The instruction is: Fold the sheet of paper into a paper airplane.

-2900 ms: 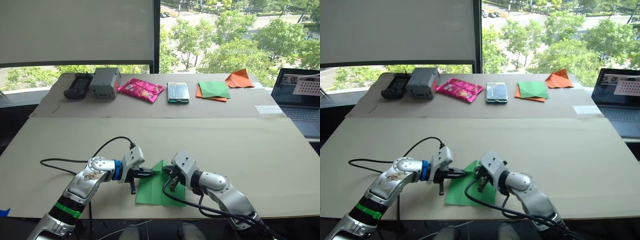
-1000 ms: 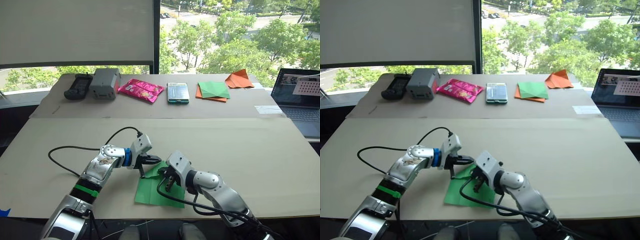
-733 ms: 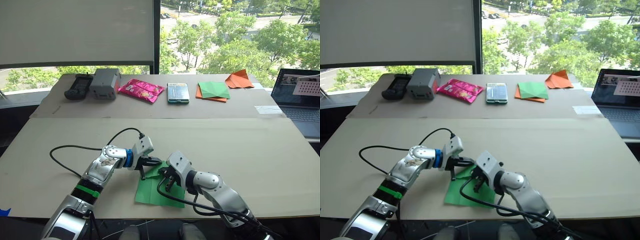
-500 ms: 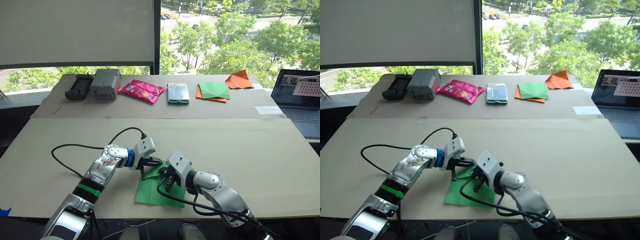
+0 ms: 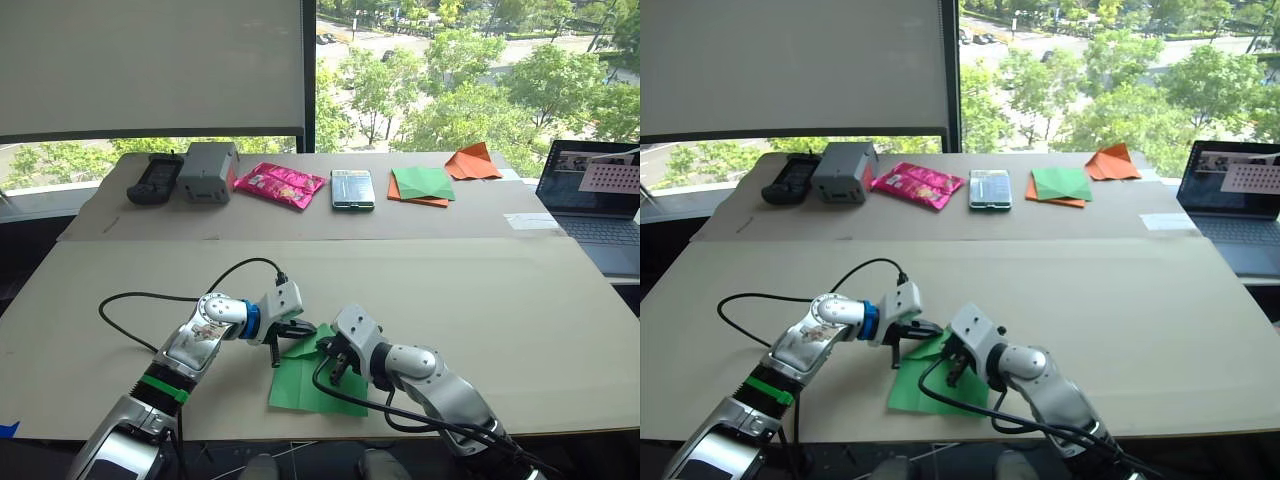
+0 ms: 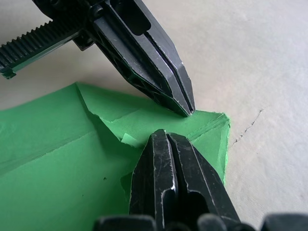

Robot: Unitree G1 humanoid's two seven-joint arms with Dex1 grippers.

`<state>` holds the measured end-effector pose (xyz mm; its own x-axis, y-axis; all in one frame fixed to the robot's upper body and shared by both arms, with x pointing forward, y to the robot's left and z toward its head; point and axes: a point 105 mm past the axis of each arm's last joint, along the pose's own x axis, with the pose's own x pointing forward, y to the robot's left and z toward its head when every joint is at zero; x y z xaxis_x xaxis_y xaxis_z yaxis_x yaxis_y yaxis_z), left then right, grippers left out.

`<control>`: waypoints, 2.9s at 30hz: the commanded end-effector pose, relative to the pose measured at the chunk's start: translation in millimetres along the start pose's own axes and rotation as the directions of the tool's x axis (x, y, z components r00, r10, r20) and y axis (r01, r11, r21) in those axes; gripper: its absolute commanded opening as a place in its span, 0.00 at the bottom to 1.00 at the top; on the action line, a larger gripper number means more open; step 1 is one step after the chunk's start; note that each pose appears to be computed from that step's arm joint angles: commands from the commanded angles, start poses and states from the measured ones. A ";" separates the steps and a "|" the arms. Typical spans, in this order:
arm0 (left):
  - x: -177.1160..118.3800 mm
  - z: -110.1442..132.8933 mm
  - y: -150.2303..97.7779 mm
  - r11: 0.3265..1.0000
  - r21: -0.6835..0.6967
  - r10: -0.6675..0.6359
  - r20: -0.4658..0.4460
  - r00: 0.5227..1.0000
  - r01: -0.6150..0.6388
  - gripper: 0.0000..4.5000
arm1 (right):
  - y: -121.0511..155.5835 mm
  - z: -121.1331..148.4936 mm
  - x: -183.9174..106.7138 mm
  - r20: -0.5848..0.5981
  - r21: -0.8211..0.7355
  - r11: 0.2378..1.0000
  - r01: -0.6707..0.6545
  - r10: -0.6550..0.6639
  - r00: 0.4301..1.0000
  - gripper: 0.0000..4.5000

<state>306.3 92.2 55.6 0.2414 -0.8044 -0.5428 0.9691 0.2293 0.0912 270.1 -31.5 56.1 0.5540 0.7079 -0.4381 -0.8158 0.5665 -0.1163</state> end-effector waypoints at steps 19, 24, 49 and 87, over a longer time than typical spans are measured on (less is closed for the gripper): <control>-34.7 -50.4 -33.0 0.992 -0.124 -0.033 -0.152 0.988 0.014 0.00 | 0.8 -14.5 3.5 -0.065 0.026 1.000 -0.012 0.014 0.998 0.00; -41.7 -55.5 -39.4 0.990 -0.138 -0.039 -0.166 0.985 0.016 0.00 | 0.1 -14.1 3.9 -0.065 0.025 1.000 -0.011 0.012 0.998 0.00; -69.1 -10.6 -14.2 0.990 -0.130 0.052 -0.028 0.998 -0.055 0.00 | -1.1 -13.3 7.0 -0.062 0.026 1.000 -0.013 0.015 0.998 0.00; -25.5 -29.0 -29.2 0.996 -0.072 -0.066 -0.074 0.995 0.060 0.00 | -0.2 -15.7 4.5 -0.072 0.028 1.000 -0.003 0.005 0.997 0.00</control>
<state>282.7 114.7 58.0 0.2204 -0.8001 -0.5579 0.9710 0.2346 0.0471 272.5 -27.2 56.9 0.5450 0.7161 -0.4361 -0.8228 0.5568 -0.1140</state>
